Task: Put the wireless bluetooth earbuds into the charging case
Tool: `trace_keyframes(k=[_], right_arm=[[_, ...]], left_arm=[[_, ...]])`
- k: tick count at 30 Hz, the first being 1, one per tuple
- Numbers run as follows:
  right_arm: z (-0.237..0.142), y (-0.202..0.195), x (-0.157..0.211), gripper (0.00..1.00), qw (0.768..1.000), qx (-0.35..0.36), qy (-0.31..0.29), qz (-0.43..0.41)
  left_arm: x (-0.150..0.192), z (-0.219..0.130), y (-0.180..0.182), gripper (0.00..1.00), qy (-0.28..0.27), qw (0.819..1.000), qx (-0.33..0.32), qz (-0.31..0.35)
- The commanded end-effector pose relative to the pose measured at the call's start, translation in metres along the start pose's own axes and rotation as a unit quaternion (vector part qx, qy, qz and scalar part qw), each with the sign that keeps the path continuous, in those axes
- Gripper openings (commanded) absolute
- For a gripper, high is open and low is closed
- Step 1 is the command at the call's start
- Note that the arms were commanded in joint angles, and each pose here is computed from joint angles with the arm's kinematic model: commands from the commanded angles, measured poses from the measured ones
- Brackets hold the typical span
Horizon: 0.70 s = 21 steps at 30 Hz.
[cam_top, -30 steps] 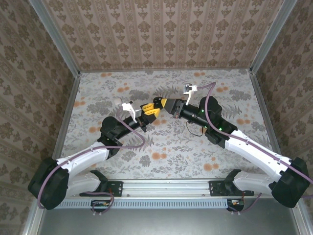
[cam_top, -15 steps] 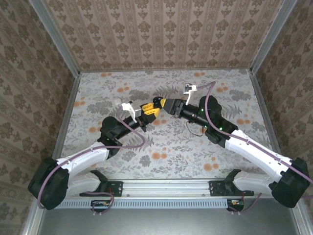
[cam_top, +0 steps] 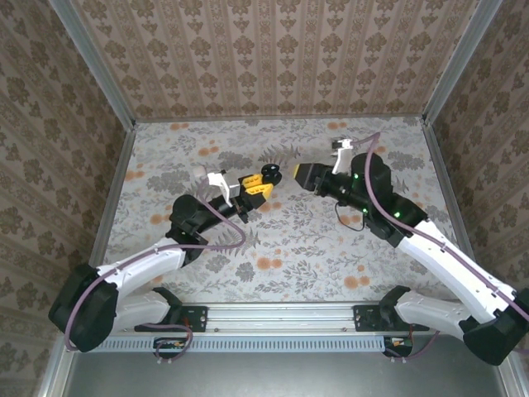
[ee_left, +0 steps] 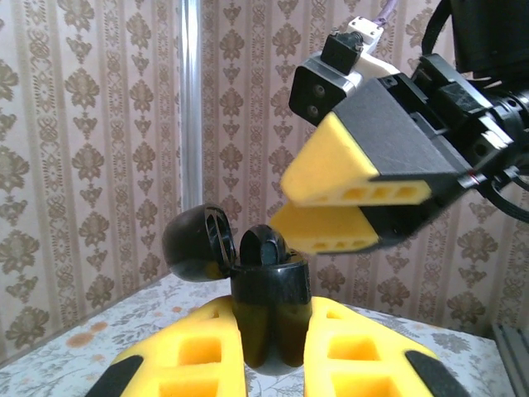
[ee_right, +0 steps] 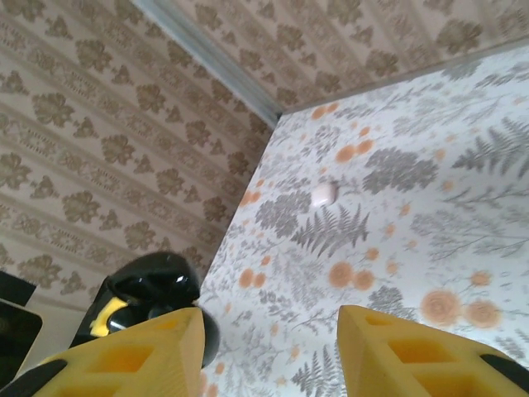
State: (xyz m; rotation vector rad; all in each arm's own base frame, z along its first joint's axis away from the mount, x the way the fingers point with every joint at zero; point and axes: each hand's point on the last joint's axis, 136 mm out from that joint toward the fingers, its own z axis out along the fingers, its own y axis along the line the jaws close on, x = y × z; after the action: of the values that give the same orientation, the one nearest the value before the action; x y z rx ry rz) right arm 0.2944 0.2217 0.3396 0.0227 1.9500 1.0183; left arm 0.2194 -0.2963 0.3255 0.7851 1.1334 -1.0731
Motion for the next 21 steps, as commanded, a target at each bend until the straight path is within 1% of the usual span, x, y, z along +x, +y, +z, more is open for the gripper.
trace_keyframes(k=[1,5,9,14,16,21], right_arm=[[-0.013,-0.004,-0.012,0.48,1.000,-0.001,0.000,0.005],[-0.011,-0.004,-0.015,0.50,0.998,-0.039,0.025,0.040],[-0.003,0.002,-0.008,0.52,0.990,-0.089,0.073,0.076],[0.006,0.005,0.004,0.54,0.980,-0.122,0.119,0.100],[0.009,0.006,0.005,0.54,0.978,-0.129,0.127,0.105],[0.016,0.009,0.005,0.50,0.973,-0.147,0.134,0.117]], left_arm=[[-0.015,0.007,-0.013,0.00,-0.010,0.999,0.048,-0.006],[-0.008,0.014,-0.022,0.00,0.009,0.996,0.088,-0.020],[-0.009,0.023,-0.025,0.00,0.009,0.993,0.116,-0.034],[-0.008,0.034,-0.031,0.00,0.017,0.987,0.152,-0.056],[-0.004,0.038,-0.033,0.00,0.022,0.985,0.158,-0.065],[-0.002,0.042,-0.031,0.00,0.026,0.984,0.161,-0.072]])
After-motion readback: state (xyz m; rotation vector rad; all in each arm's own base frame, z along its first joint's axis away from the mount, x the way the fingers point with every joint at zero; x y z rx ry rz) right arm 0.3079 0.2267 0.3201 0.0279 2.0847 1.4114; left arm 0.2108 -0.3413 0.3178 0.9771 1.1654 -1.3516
